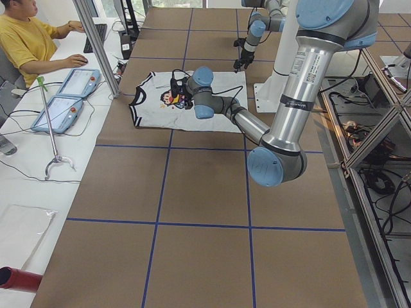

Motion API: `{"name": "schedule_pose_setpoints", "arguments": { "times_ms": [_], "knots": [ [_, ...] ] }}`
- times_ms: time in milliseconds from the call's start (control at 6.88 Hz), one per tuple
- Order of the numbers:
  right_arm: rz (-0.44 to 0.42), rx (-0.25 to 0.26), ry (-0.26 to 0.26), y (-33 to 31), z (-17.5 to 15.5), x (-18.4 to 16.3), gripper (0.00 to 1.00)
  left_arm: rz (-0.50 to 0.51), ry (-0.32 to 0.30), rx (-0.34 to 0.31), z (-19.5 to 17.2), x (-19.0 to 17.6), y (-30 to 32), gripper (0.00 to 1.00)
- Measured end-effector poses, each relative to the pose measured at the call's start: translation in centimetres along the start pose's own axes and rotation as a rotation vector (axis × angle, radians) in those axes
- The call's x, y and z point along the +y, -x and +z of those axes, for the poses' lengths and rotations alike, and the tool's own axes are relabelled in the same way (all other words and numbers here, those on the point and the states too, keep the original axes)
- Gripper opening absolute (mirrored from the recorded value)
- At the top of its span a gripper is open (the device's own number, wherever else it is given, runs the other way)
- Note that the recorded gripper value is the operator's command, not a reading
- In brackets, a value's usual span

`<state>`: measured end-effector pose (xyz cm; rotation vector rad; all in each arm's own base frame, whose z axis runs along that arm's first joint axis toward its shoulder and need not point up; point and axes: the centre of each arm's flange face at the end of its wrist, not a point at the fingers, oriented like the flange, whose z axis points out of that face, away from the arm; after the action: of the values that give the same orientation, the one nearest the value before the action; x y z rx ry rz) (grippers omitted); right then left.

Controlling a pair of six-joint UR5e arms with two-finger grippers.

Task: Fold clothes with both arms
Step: 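Move the right gripper to the near hem corner while the left gripper follows the side, then move the left gripper down to the other hem corner nearest the robot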

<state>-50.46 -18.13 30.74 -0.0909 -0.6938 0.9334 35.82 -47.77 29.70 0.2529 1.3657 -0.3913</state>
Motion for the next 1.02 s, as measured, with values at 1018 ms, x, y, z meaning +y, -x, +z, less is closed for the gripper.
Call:
{"name": "schedule_pose_setpoints", "arguments": {
  "times_ms": [1018],
  "knots": [
    [0.066,0.065,-0.045,-3.3,3.2,-0.4,0.69,0.000,0.005,-0.011,0.7,0.2,0.1,0.99]
  ]
}}
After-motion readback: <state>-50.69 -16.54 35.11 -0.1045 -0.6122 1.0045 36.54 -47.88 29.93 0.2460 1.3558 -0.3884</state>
